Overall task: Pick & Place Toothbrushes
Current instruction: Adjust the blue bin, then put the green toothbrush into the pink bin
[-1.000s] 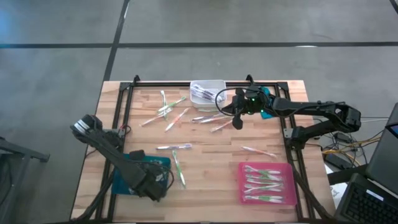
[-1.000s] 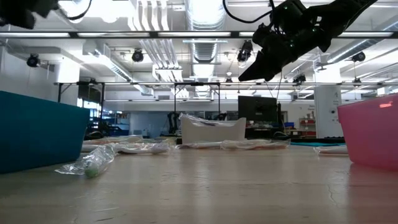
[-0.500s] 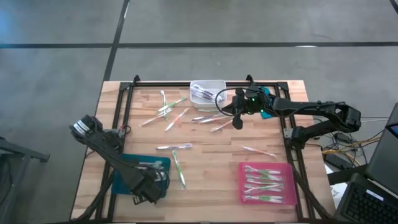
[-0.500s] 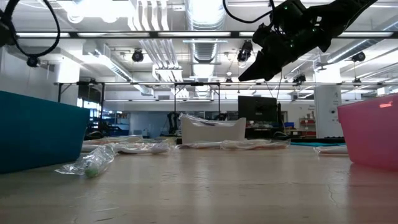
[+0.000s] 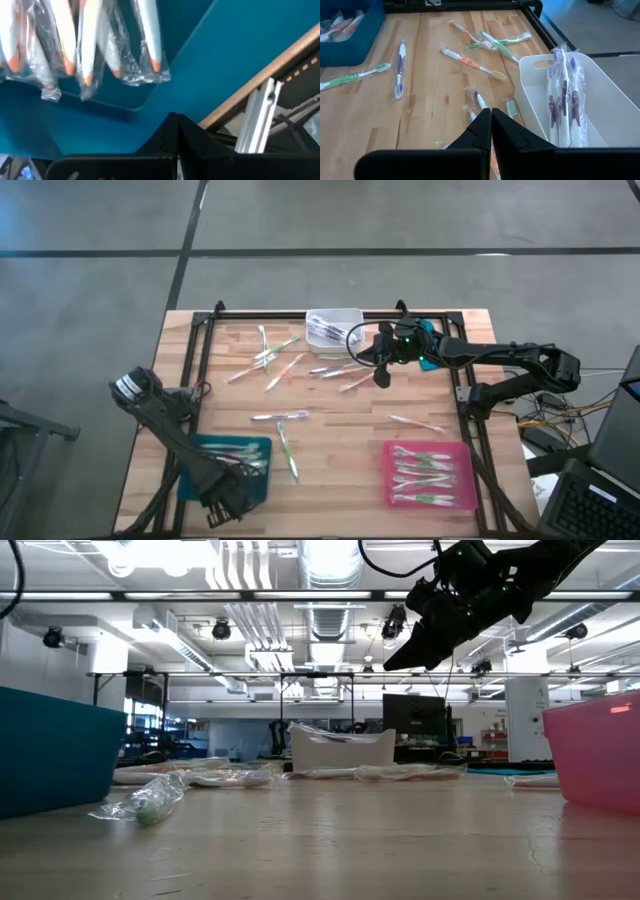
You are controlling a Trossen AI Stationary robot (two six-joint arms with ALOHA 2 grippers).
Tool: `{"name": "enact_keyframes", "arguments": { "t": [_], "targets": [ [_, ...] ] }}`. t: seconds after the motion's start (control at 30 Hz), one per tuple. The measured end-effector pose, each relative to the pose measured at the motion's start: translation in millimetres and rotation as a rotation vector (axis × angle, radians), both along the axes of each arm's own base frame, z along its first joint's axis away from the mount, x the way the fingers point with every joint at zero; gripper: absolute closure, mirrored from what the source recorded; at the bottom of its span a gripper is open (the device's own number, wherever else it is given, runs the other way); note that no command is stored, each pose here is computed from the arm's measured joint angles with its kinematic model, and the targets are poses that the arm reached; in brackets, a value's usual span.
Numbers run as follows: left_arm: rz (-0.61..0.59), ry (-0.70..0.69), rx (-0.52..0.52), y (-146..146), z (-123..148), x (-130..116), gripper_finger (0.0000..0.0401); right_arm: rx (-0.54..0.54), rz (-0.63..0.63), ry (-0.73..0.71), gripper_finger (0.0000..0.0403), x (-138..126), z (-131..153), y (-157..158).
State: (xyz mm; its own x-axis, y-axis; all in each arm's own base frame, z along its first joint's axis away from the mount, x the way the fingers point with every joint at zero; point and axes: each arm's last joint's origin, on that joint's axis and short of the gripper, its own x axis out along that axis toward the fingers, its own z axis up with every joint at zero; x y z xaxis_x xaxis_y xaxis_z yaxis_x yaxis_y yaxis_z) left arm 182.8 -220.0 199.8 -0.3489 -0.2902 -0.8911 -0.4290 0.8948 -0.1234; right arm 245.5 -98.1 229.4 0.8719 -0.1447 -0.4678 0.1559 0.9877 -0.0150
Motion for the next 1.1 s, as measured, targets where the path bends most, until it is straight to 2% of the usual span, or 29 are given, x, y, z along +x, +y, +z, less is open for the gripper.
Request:
{"name": "enact_keyframes", "arguments": {
  "t": [0.4, 0.53, 0.8, 1.1],
  "targets": [
    [-0.063, -0.011, 0.039, 7.0, 6.8, -0.5, 0.0401, 0.013, -0.007, -0.002, 0.0394, 0.0, -0.1, 0.0],
    [-0.081, -0.146, 0.085, 12.8, 22.1, 7.3, 0.0401, 0.016, -0.009, -0.004, 0.0394, 0.0, 0.0, 0.0],
    [-0.094, -0.448, 0.251, 43.2, 47.2, 25.4, 0.0401, 0.016, -0.009, -0.004, 0.0394, 0.0, 0.0, 0.0],
    [-0.252, -0.628, 0.438, 92.5, 56.2, 55.9, 0.0401, 0.03, -0.01, 0.028, 0.0394, -1.5, -2.8, 0.6]
  ]
}}
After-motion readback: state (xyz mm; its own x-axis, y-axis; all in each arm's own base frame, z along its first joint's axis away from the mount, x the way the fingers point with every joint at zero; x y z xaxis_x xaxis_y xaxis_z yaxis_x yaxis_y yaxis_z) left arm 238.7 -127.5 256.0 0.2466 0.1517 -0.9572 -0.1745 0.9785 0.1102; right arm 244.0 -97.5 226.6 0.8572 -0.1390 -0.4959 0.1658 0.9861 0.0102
